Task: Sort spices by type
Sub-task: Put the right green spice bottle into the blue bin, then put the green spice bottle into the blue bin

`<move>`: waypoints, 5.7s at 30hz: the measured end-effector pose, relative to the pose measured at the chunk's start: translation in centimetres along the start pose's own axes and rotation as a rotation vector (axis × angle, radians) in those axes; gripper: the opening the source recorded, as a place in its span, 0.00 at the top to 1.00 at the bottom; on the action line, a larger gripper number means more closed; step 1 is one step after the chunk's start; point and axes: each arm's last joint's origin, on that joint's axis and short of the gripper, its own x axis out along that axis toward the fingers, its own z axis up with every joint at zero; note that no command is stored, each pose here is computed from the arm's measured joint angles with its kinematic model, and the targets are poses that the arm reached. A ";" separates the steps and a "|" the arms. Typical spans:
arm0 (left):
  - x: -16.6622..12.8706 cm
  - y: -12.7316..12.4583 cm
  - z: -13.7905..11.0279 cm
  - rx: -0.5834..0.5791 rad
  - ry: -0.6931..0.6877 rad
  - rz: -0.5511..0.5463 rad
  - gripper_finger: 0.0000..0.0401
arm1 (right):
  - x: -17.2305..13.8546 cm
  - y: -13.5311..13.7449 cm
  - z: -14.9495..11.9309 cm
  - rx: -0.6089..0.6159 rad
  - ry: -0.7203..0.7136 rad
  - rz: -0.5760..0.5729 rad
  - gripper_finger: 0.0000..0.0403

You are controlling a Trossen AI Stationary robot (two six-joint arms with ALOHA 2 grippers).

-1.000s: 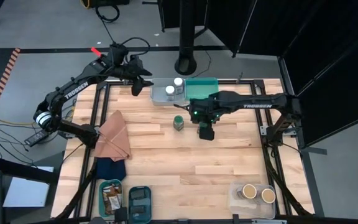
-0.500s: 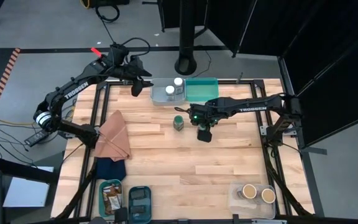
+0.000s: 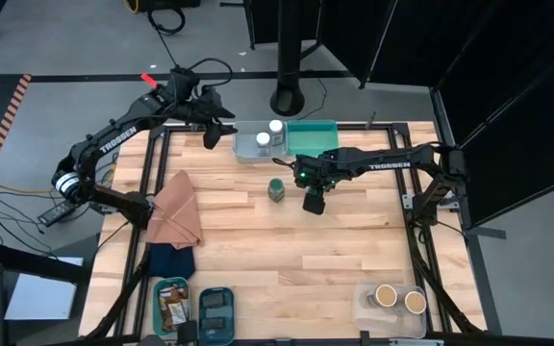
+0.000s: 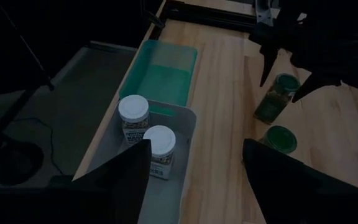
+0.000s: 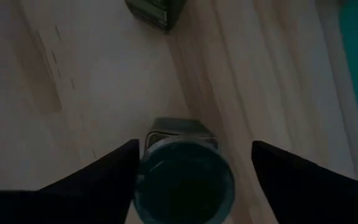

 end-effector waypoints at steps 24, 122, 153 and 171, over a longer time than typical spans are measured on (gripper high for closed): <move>0.0 0.0 0.0 -0.002 0.000 0.000 0.36 | -4.0 -2.2 2.6 -0.065 -0.067 -0.067 0.48; 0.0 0.2 0.1 -0.030 0.007 0.055 0.36 | -8.0 -13.2 11.0 0.287 -0.423 -0.112 0.19; 0.0 0.2 0.0 -0.056 0.012 0.054 0.36 | 1.5 2.1 7.8 0.133 -0.361 -0.117 0.17; 0.0 0.2 0.0 -0.056 0.012 0.054 0.36 | 3.4 2.9 5.9 0.119 -0.277 -0.116 0.21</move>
